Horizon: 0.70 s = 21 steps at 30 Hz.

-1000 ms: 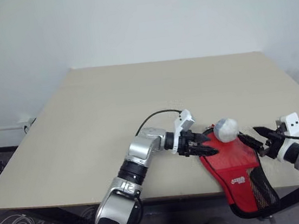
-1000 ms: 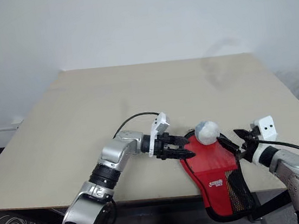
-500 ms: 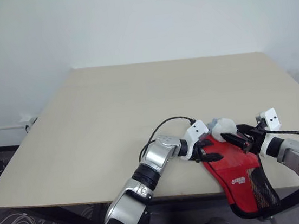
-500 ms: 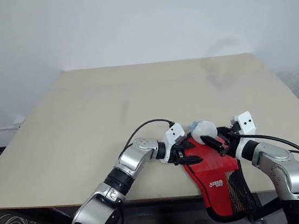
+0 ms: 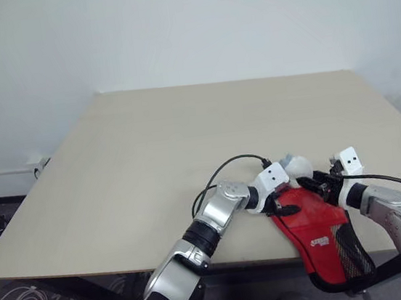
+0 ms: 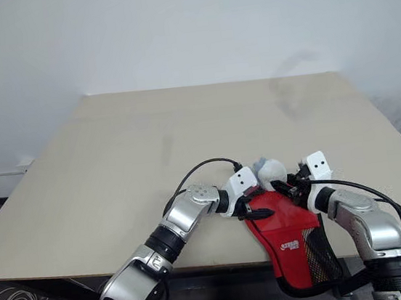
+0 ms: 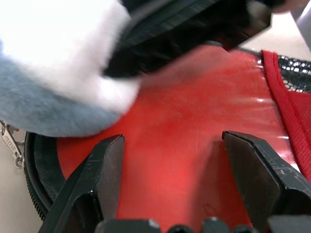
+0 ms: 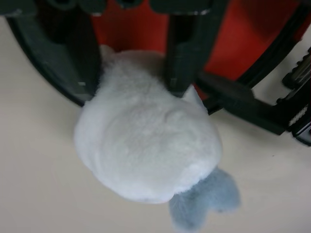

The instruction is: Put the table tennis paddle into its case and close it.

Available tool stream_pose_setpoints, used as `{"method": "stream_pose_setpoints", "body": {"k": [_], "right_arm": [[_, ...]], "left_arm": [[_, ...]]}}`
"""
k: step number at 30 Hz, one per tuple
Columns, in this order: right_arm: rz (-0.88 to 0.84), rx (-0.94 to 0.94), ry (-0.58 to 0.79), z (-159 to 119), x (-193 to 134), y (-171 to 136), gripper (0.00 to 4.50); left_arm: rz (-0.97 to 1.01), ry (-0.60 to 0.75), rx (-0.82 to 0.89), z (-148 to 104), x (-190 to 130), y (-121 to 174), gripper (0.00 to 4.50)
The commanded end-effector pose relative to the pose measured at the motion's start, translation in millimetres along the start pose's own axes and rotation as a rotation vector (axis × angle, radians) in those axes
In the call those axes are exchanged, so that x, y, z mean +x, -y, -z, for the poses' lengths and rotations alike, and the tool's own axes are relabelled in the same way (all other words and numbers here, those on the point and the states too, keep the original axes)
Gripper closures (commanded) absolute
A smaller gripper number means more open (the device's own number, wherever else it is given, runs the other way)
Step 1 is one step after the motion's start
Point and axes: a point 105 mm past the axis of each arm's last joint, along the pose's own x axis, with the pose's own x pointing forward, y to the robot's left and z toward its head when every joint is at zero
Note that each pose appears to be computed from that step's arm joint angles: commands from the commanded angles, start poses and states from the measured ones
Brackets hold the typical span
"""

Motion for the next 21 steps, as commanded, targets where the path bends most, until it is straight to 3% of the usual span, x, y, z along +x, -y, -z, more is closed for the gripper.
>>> {"method": "stream_pose_setpoints", "body": {"k": [1, 3, 11, 21], "right_arm": [[0.15, -0.051, 0.083, -29, 3, 26, 4.0], [0.206, -0.067, 0.088, -33, 5, 35, 4.46], [0.256, -0.102, 0.087, -44, -2, 55, 4.46], [0.4, -0.214, -0.029, -44, -59, 110, 4.46]], "left_arm": [[-0.008, -0.127, -0.053, 34, -1, 2, 1.07], [-0.008, -0.133, -0.053, 36, -1, 3, 1.07], [0.002, -0.151, -0.076, 39, -1, 5, 1.07], [0.036, -0.19, -0.066, 46, 1, 13, 1.07]]}}
